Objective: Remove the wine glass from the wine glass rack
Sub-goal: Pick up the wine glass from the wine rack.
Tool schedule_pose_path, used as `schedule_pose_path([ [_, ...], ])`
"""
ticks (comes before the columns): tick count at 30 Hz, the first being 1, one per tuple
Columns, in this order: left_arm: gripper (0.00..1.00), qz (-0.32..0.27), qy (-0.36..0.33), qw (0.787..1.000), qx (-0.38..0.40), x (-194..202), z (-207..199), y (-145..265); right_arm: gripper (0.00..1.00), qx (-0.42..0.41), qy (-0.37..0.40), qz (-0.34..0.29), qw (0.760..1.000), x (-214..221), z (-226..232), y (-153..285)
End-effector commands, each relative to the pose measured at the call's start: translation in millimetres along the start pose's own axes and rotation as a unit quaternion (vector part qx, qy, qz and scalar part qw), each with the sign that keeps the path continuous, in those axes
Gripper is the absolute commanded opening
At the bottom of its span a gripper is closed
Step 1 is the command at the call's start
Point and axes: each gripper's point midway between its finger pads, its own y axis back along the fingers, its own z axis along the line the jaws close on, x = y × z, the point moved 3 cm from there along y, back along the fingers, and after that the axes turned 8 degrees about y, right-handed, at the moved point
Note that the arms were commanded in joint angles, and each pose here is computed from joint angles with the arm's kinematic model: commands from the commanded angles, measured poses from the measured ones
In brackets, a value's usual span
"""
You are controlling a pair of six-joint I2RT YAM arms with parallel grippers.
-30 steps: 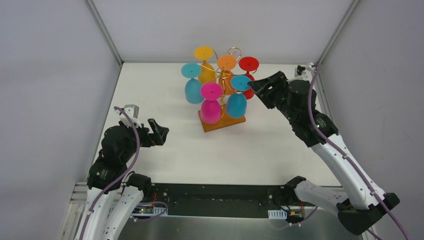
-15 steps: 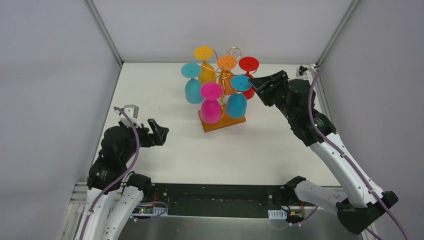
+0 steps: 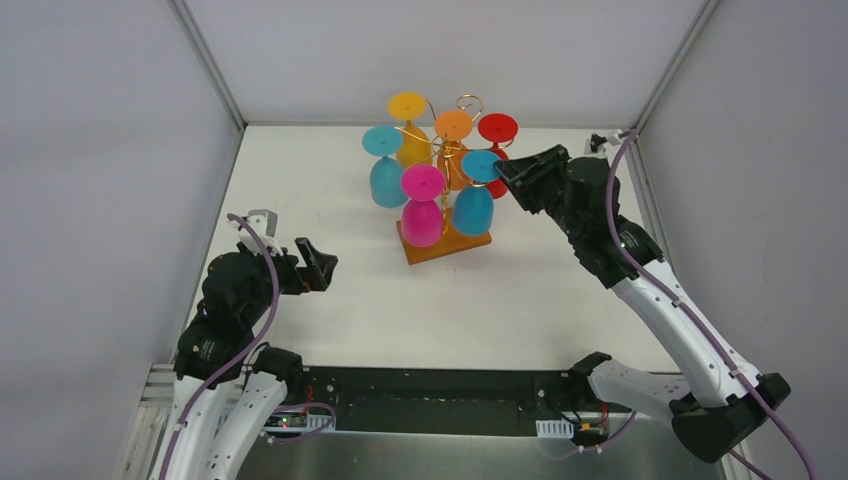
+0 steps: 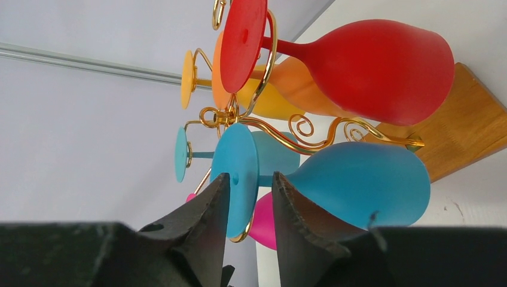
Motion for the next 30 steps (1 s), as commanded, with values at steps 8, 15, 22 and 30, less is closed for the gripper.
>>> schedule_pose_path([
  [8,1.00,-0.007,0.007,1.000,0.002,-1.9,-0.3,-0.6,0.16,-0.035,-0.024,-0.013,0.999,-6.6,14.4,-0.9],
  [15,1.00,-0.008,0.007,1.000,0.002,-1.9,-0.3,-0.2,0.00,-0.043,-0.024,-0.018,0.999,-9.9,17.8,4.5],
  [22,0.99,-0.009,0.007,1.000,0.003,-2.2,-0.6,0.3,0.00,-0.056,-0.030,-0.021,0.998,-13.1,22.6,12.8],
  [30,1.00,-0.009,0.008,1.000,0.003,-2.1,-0.6,0.3,0.00,-0.076,-0.041,-0.008,0.996,-9.3,24.3,25.2],
])
